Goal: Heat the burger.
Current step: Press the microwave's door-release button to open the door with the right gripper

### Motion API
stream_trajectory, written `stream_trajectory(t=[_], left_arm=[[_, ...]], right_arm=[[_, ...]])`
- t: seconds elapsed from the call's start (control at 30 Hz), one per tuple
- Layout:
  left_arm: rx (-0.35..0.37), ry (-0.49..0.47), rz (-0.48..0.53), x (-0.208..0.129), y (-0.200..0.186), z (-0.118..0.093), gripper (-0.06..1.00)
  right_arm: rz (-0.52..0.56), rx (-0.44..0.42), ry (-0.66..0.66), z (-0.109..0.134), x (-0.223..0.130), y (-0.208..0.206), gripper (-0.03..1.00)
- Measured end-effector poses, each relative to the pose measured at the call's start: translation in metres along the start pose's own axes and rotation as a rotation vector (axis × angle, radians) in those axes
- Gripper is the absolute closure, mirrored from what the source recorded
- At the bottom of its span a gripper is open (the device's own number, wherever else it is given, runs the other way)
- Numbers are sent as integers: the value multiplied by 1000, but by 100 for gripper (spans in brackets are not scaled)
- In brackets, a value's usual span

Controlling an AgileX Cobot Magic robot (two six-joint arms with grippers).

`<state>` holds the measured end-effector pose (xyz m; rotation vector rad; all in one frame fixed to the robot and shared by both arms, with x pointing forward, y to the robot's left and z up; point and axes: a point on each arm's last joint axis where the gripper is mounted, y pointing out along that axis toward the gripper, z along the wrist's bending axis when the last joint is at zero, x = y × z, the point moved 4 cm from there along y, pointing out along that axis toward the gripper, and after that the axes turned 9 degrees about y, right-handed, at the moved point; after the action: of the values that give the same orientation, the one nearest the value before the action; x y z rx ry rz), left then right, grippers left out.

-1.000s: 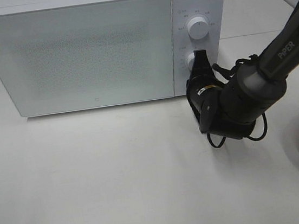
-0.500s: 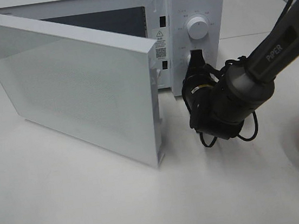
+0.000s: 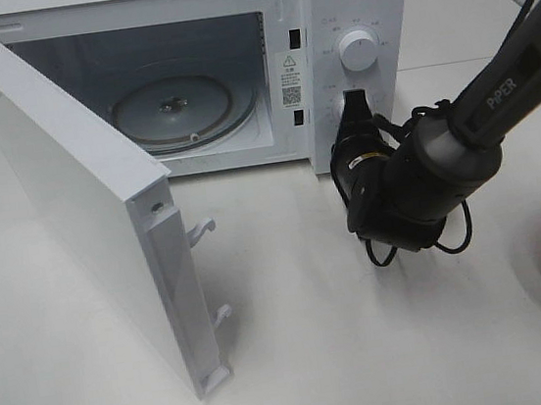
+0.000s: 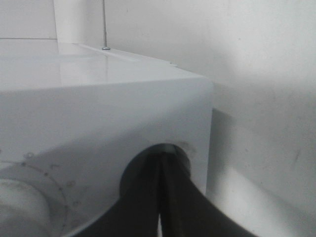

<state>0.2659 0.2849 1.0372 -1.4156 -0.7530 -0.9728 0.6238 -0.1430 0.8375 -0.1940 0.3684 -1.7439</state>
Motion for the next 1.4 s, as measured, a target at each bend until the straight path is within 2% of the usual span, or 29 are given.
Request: stream_trajectory(t=[0.73, 1.07, 1.4], left_arm=[[0, 0, -1, 0, 0, 0, -4], [0, 0, -1, 0, 0, 0, -4], [0, 0, -1, 0, 0, 0, -4]], right_arm=[[62, -39, -113, 10, 7, -16, 96], [116, -123, -190, 11, 7, -29, 96], [156, -151, -295, 18, 11, -44, 96]])
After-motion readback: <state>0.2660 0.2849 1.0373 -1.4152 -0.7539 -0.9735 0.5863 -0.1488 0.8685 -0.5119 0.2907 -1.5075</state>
